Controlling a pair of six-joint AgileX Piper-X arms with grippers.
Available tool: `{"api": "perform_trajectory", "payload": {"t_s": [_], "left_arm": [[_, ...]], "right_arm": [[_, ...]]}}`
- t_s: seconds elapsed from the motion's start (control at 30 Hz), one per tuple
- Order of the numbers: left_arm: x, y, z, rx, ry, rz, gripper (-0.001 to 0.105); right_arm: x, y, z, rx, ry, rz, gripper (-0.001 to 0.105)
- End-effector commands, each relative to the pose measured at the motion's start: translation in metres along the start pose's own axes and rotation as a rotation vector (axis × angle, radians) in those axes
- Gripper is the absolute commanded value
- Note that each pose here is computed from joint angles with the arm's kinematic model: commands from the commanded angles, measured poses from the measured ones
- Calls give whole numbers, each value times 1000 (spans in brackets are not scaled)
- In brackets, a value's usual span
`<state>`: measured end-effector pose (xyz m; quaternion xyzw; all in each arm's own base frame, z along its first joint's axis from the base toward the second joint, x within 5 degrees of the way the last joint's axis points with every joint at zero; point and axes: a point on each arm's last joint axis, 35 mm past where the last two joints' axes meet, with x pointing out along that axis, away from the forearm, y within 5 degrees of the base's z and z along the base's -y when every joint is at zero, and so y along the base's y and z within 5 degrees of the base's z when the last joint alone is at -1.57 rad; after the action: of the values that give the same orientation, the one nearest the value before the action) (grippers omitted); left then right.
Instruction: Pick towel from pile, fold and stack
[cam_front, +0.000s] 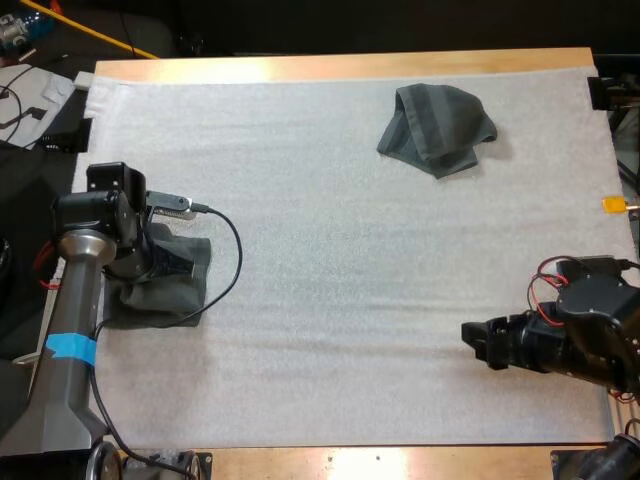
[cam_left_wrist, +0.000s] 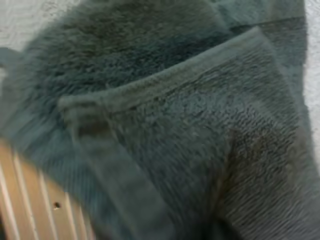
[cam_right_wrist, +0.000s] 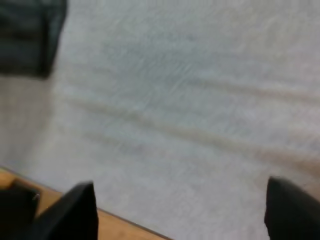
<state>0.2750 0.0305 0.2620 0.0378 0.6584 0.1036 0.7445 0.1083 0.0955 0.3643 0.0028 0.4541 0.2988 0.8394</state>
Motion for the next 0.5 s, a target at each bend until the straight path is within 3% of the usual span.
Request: {"api": "perform_trajectory", "payload": {"t_s": [0.0,0.07,0.1,0.13,0.27,0.47], "left_arm": [[1,1,1,-3,-11,54,55],[-2,3,1,-10,-14,76,54],[-2,7,1,-16,-16,155,63],[-2,8,1,-18,-14,194,64],[-5,11,1,-44,-32,273,63],[-1,4,3,-87,-40,80,63]], "right_arm": [[-3,5,5,7,-27,86,67],[-2,3,4,-1,-32,45,67],[-2,3,6,-1,-46,49,67],[-2,4,6,-1,-46,51,67],[-1,3,6,2,-42,50,67],[-2,3,6,-3,-42,49,67]]}}
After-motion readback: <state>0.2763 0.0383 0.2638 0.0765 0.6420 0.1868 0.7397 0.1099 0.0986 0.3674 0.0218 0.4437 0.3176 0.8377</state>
